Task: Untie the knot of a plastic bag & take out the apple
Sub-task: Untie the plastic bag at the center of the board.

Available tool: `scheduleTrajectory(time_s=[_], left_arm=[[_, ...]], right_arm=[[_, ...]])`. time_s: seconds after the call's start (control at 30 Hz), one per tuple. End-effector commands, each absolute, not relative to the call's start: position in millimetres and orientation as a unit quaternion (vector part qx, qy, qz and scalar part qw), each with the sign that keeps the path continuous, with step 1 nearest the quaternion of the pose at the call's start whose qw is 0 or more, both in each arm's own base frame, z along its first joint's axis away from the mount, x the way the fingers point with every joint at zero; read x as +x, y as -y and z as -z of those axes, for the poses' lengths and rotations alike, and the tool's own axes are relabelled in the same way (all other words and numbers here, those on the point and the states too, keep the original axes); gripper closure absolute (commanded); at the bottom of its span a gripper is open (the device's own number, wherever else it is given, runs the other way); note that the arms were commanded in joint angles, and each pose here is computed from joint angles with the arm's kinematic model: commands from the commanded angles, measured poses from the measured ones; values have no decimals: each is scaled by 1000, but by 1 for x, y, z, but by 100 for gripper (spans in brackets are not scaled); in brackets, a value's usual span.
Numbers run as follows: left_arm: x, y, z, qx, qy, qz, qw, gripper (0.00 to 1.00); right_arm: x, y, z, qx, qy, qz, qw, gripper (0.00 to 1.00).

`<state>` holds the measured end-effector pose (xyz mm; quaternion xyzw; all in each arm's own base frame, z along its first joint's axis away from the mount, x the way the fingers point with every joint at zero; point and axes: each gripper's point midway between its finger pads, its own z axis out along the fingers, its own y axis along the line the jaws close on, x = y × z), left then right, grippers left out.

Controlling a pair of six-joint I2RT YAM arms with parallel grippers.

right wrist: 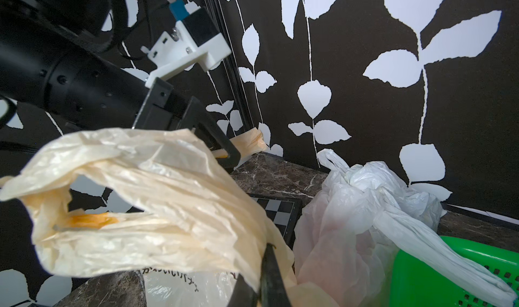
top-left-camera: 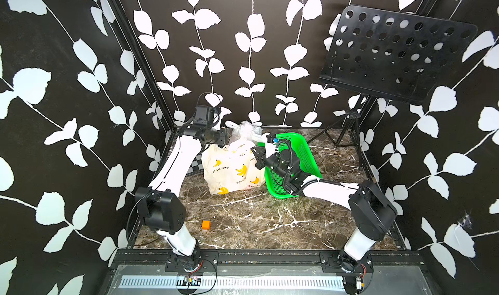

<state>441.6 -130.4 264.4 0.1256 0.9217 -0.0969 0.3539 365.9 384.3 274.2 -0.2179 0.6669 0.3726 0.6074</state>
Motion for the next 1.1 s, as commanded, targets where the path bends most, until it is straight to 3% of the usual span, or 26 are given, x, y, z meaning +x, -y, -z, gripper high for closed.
scheduleTrajectory(time_s=[0.0,0.1,0.17,0.33,0.4,0.43,0.57,0.67,0.73,0.9,1.07], left_arm=[[435,139,-267,174,-921,64,343,40],[442,123,-261,171,-926,4,337,42],[448,112,-258,168,-925,-33,340,49],[460,112,-256,190,-918,-54,344,78],[462,117,-263,192,-915,-38,353,98],[463,118,-270,190,-911,-26,364,100],[454,122,-336,152,-865,82,470,100],[428,103,-407,89,-771,221,591,100],[406,86,-438,61,-710,258,652,100],[368,89,-444,64,-683,284,670,100],[350,90,-439,61,-679,290,671,100]], right_arm=[[361,-385,-296,-215,-640,-388,627,99],[360,-386,-296,-215,-639,-393,626,99],[361,-385,-296,-212,-639,-392,626,99],[361,-384,-296,-204,-637,-397,628,98],[362,-383,-296,-200,-638,-397,629,97],[363,-382,-295,-196,-639,-395,630,96],[380,-371,-281,-159,-670,-361,629,86],[395,-353,-282,-145,-691,-332,625,68],[394,-342,-293,-167,-686,-329,627,56],[354,-339,-323,-294,-670,-267,627,26],[317,-348,-350,-347,-650,-207,643,14]])
